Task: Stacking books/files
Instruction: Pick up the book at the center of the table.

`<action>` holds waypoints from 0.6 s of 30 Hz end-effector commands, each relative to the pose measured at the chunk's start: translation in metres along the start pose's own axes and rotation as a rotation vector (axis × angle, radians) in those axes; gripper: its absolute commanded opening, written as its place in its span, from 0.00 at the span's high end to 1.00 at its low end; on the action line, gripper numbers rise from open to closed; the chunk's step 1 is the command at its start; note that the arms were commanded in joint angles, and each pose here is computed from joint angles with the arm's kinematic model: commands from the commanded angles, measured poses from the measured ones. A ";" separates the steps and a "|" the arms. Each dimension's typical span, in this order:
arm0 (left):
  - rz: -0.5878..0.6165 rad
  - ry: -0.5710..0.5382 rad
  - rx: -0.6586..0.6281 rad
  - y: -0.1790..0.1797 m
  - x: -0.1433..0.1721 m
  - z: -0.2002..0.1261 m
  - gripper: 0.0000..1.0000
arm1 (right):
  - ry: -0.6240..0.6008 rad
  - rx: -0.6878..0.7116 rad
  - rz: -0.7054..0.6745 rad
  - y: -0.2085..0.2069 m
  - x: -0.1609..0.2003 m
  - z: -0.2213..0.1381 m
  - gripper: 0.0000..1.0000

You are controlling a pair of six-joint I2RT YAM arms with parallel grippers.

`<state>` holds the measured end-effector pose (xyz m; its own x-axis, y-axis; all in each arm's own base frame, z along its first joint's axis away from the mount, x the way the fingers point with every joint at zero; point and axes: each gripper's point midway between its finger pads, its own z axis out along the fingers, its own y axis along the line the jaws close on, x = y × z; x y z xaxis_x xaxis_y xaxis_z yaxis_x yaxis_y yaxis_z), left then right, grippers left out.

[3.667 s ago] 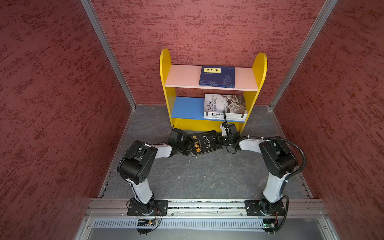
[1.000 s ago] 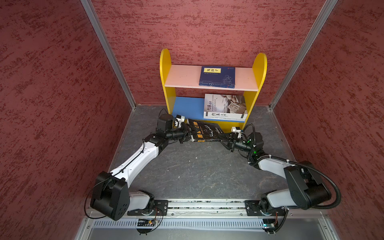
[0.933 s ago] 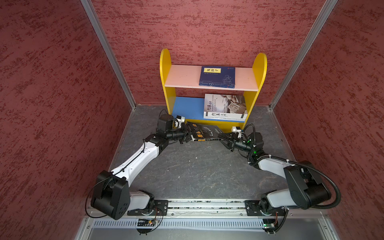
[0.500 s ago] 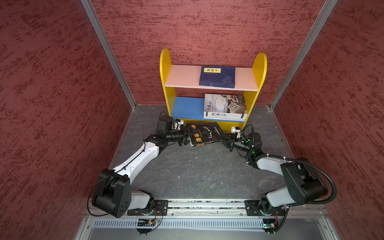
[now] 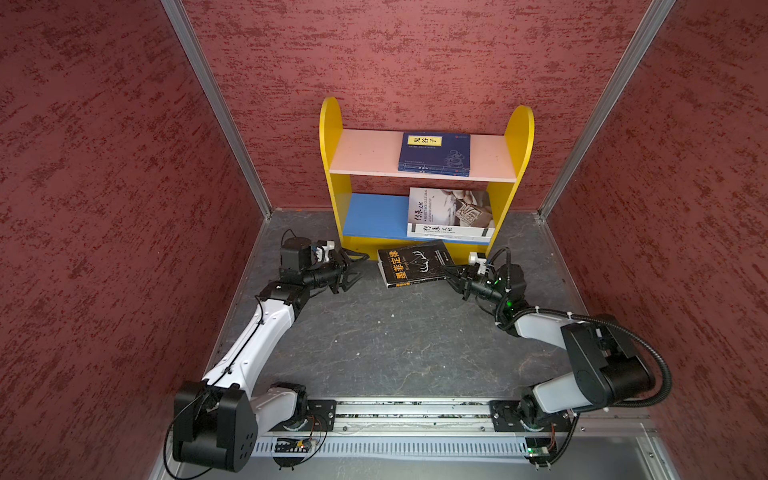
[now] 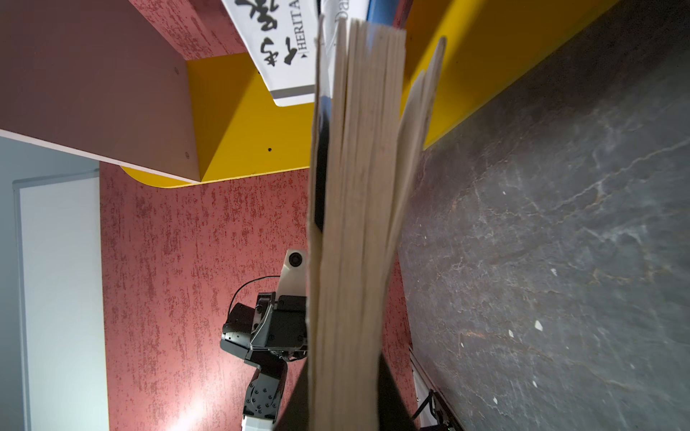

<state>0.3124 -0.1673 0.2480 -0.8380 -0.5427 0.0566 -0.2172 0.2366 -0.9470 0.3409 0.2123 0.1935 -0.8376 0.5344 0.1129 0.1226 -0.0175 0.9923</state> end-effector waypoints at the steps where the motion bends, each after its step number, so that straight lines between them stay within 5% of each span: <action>1: -0.021 0.044 -0.046 0.013 0.009 -0.001 0.39 | 0.015 -0.087 -0.123 0.046 0.003 0.000 0.89; 14: -0.036 -0.031 -0.073 0.031 -0.010 -0.010 0.32 | 0.284 0.017 -0.525 0.130 0.068 -0.021 0.87; 18: -0.030 -0.046 -0.066 0.030 -0.018 -0.012 0.32 | 0.321 -0.069 -0.625 0.180 0.086 -0.031 0.86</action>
<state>0.3118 -0.1446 0.2226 -0.8050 -0.5850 0.0986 -0.2998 0.2577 -0.9185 0.2987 0.2276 0.3602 -0.8801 0.2762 -0.3862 -0.3505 0.1708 0.9209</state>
